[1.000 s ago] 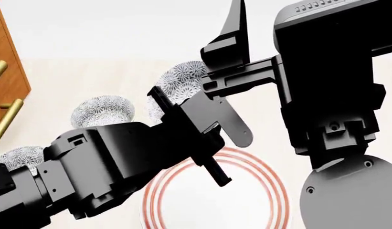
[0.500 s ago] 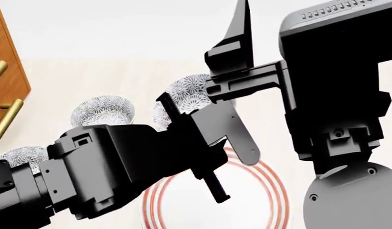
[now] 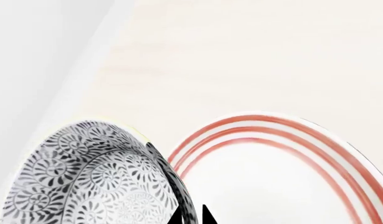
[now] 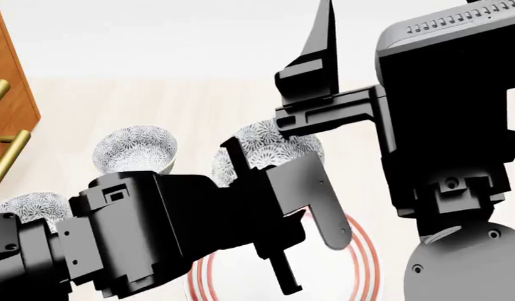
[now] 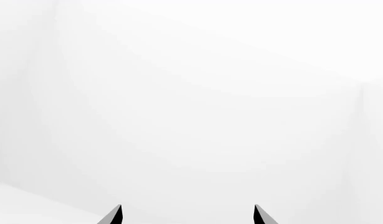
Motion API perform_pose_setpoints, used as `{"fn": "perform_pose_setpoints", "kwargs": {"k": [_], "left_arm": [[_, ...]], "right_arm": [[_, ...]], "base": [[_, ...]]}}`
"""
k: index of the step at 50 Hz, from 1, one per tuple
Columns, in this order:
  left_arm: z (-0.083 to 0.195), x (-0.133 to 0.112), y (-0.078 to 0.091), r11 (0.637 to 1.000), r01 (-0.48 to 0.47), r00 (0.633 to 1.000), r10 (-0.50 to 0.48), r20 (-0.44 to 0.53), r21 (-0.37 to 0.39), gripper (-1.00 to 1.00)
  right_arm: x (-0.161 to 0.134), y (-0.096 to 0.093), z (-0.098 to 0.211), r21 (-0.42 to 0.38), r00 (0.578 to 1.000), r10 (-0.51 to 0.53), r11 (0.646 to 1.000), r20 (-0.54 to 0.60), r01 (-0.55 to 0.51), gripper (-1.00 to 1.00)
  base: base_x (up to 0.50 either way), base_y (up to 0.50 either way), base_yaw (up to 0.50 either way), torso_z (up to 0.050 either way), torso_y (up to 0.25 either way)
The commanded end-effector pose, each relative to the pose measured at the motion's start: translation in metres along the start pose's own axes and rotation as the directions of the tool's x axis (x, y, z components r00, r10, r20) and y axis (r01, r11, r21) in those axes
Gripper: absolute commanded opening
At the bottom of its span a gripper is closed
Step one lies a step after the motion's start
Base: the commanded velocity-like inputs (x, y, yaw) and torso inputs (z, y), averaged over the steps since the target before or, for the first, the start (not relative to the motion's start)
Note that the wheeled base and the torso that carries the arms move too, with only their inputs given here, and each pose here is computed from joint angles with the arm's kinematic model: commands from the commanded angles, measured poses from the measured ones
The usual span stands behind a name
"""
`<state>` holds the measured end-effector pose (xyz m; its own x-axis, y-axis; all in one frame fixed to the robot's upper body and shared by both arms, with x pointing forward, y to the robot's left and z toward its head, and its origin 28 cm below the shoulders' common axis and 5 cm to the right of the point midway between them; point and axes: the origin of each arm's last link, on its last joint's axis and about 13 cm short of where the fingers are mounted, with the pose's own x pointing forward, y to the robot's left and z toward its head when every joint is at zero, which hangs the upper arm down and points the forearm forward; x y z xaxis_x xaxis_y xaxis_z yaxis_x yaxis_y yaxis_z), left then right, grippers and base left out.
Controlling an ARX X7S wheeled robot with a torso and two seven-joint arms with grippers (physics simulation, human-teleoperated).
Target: Put the bowl at the front on the plate.
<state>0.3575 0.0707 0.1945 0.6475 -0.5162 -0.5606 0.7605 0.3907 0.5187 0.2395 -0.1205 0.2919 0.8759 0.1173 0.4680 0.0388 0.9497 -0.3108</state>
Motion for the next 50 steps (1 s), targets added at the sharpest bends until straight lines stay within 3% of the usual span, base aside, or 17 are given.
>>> {"fn": "perform_pose_setpoints", "kwargs": {"k": [1,10,25,50], "left_arm": [[0.001,-0.002,0.0,0.999,0.003,1.0,-0.002,-0.025,0.041,-1.0],[-0.004,0.0,-0.003,0.997,0.017,0.999,-0.013,-0.05,0.073,-1.0],[-0.005,0.002,-0.012,0.994,0.085,0.996,-0.083,-0.034,0.069,-1.0],[-0.014,0.008,-0.024,0.992,0.107,0.993,-0.104,-0.048,0.071,-1.0]], "right_arm": [[-0.001,0.0,0.0,-0.011,1.0,-0.008,1.0,-0.004,0.008,1.0],[-0.002,0.0,-0.001,-0.008,1.0,-0.007,1.0,-0.003,0.007,1.0],[-0.003,-0.001,-0.002,-0.005,1.0,-0.011,1.0,-0.003,0.011,1.0],[-0.004,0.0,-0.004,0.001,1.0,-0.013,1.0,-0.003,0.013,1.0]], "base": [[0.0,0.0,0.0,0.0,0.0],[0.0,0.0,0.0,0.0,0.0],[0.0,0.0,0.0,0.0,0.001],[0.0,0.0,0.0,0.0,0.0]]}}
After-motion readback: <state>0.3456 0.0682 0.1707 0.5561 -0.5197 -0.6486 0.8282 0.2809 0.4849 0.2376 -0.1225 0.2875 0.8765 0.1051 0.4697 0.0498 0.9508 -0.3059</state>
